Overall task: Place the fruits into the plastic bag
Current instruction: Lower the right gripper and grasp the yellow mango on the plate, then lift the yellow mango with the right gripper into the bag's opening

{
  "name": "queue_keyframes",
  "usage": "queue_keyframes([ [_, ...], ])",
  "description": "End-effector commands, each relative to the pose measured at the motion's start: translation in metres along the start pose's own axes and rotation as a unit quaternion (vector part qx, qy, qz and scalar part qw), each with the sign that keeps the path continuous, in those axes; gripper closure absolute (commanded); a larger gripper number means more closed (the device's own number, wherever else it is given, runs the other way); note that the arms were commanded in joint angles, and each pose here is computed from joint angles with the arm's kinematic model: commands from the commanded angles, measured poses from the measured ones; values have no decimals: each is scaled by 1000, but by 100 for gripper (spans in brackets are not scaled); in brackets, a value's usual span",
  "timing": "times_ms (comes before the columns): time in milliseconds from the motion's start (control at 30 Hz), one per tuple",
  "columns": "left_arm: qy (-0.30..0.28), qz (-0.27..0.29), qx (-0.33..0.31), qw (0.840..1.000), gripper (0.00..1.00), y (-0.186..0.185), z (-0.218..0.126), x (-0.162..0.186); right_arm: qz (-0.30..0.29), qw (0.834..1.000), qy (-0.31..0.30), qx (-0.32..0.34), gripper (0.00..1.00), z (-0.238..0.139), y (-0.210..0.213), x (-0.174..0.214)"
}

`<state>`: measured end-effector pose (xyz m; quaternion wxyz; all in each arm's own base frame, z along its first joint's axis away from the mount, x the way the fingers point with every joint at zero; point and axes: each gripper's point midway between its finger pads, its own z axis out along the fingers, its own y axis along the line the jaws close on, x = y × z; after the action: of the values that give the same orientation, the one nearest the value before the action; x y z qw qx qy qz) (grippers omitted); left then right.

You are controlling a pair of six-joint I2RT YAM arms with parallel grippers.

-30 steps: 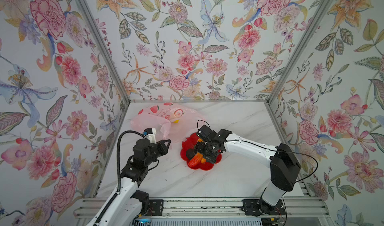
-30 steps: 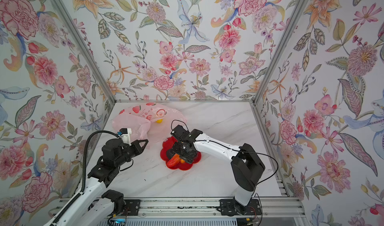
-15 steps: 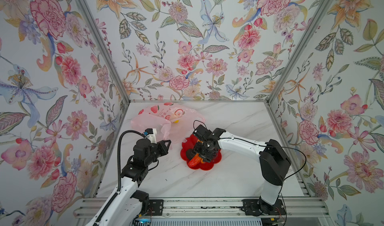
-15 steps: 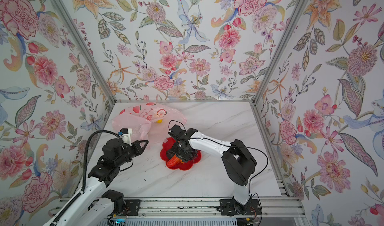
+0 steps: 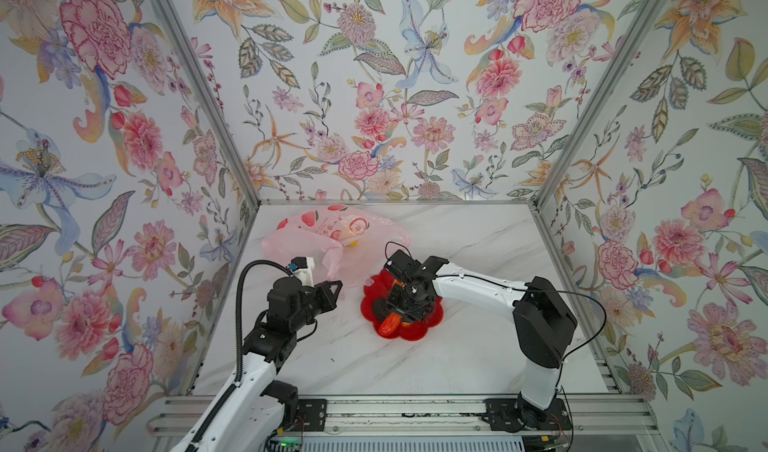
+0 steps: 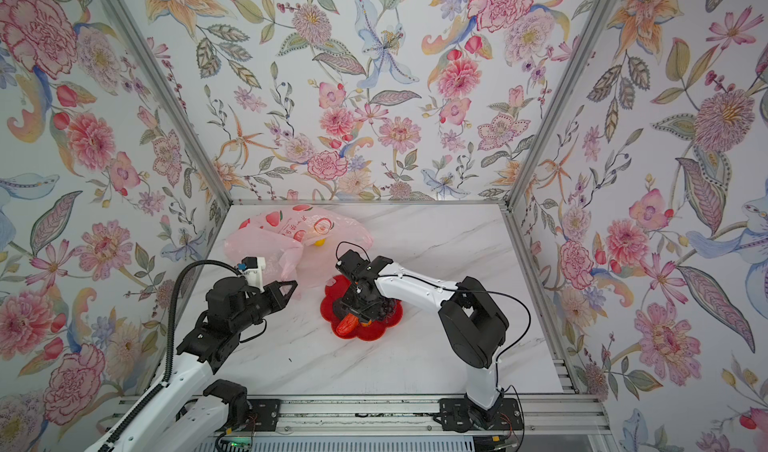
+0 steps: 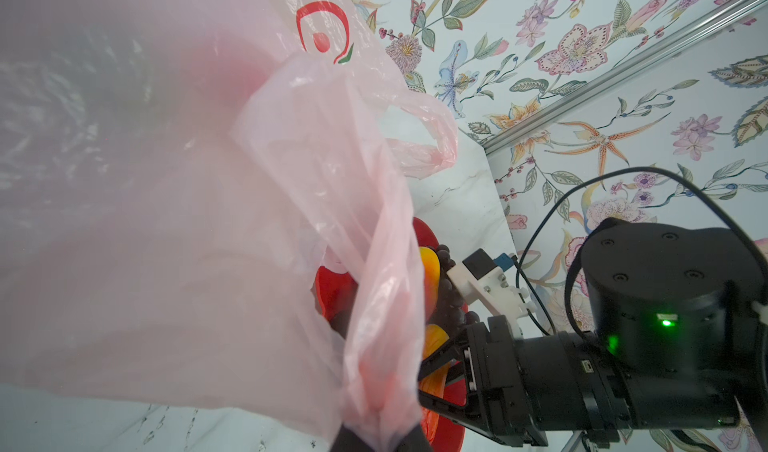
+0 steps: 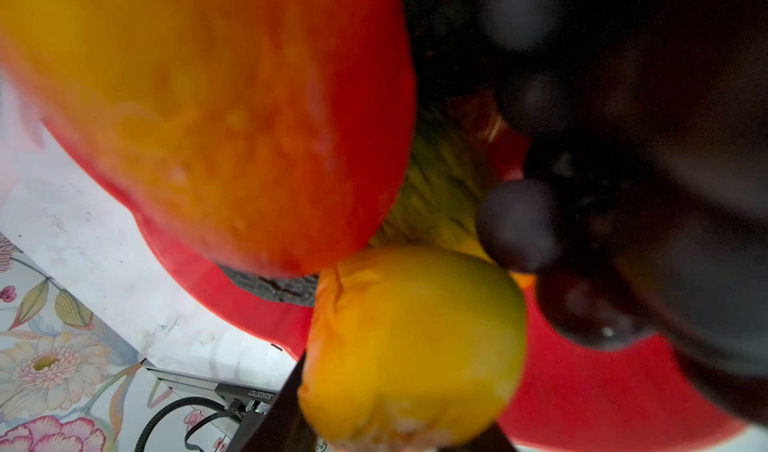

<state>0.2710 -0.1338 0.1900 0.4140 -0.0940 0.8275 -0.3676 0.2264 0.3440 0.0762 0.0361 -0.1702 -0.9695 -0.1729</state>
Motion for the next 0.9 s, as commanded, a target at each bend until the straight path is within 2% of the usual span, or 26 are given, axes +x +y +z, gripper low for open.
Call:
queue_keyframes([
  [0,8,6,9,1000,100,-2,-1,2,5,1000,-1,-6,63,-12,-1,2],
  [267,-1,-7,9,1000,100,-3,-2,-2,-30,996,-40,-73,64,-68,17,-3],
  [467,-9,-36,-7,999,100,2,-2,-5,-99,980,-37,-171,65,-101,51,-19],
  [533,-8,-48,-3,999,100,1,-1,-5,-114,972,-43,-201,66,-107,62,-28],
  [700,12,-47,-22,999,100,0,-1,-6,-108,952,-29,-285,65,-108,94,-46],
  [867,21,-47,-30,998,100,-1,0,-7,-102,949,-22,-298,67,-87,123,-65],
])
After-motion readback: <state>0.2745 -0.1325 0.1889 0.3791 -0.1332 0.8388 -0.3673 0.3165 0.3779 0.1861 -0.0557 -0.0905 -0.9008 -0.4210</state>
